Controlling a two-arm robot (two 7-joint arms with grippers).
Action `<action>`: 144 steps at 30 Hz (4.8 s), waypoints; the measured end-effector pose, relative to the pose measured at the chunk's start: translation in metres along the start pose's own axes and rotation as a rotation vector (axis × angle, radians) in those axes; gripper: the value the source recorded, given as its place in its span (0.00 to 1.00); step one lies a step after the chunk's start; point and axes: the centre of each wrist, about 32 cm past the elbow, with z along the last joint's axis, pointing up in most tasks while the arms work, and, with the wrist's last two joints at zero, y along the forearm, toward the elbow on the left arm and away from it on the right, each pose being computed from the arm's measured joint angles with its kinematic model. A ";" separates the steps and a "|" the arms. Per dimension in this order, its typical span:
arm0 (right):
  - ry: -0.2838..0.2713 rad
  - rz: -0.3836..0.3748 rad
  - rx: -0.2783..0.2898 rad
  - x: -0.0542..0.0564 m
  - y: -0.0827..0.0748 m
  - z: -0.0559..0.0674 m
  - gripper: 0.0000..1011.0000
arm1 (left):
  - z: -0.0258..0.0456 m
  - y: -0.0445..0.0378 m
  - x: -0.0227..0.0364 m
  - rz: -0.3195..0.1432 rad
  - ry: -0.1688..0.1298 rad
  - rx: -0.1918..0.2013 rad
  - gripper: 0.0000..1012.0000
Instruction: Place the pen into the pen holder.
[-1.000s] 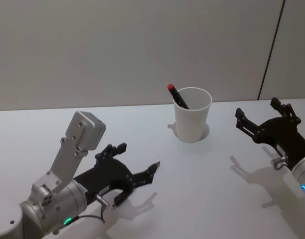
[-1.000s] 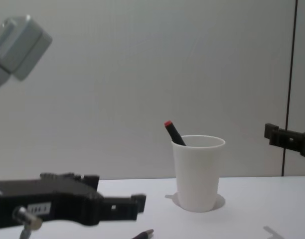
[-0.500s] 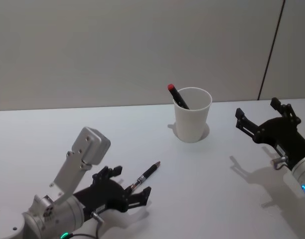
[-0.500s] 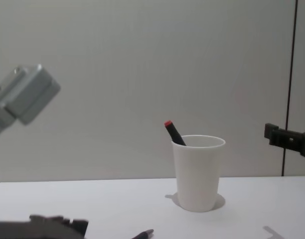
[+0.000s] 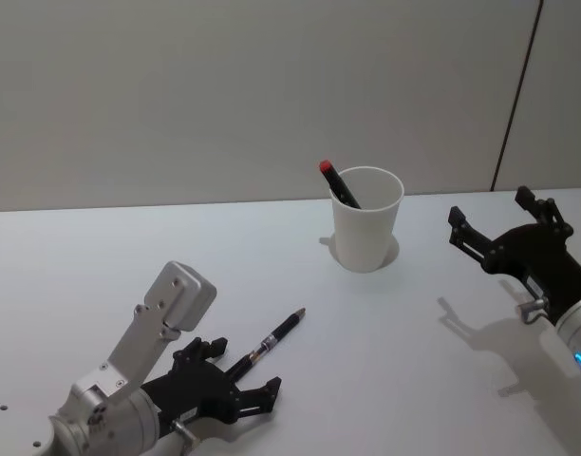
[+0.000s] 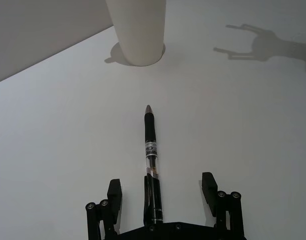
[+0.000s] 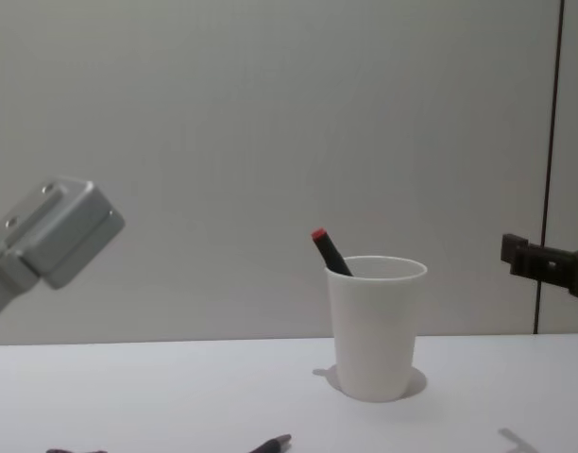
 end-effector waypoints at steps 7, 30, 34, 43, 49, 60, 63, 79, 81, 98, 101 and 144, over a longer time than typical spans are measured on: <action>0.000 0.000 0.000 0.000 0.000 0.000 0.99 | -0.0021 -0.0016 0.0000 0.004 0.001 0.008 0.99; 0.000 0.000 0.000 0.000 0.000 0.000 0.99 | -0.0037 -0.0045 0.0012 0.027 0.010 0.017 0.99; 0.000 0.000 0.000 0.000 0.000 0.000 0.99 | -0.0039 -0.0046 0.0017 0.029 0.011 0.018 0.99; 0.000 0.000 0.000 0.000 0.000 0.000 0.99 | -0.0042 -0.0046 0.0026 0.031 0.016 0.020 0.99; 0.000 0.000 0.000 0.000 0.000 0.000 0.99 | -0.0044 -0.0046 0.0029 0.031 0.019 0.020 0.98; 0.000 0.000 0.000 0.000 0.000 0.000 0.99 | -0.0045 -0.0047 0.0032 0.032 0.021 0.021 0.94; 0.000 0.000 0.000 0.000 0.000 0.000 0.99 | -0.0045 -0.0047 0.0033 0.032 0.021 0.021 0.92; 0.000 0.000 0.000 0.000 0.000 0.000 0.99 | -0.0050 -0.0047 0.0037 0.032 0.025 0.019 0.84; 0.000 0.000 0.000 0.000 0.000 0.000 0.99 | -0.0051 -0.0047 0.0037 0.031 0.025 0.017 0.83; 0.000 0.000 0.000 0.000 0.000 0.000 0.99 | -0.0061 -0.0048 0.0040 0.029 0.031 0.001 0.71; 0.000 0.000 0.000 0.000 0.000 0.000 0.99 | -0.0061 -0.0048 0.0040 0.028 0.031 0.000 0.66; 0.000 0.000 0.000 0.000 0.000 0.000 0.99 | -0.0035 -0.0033 0.0064 0.051 0.041 -0.091 0.16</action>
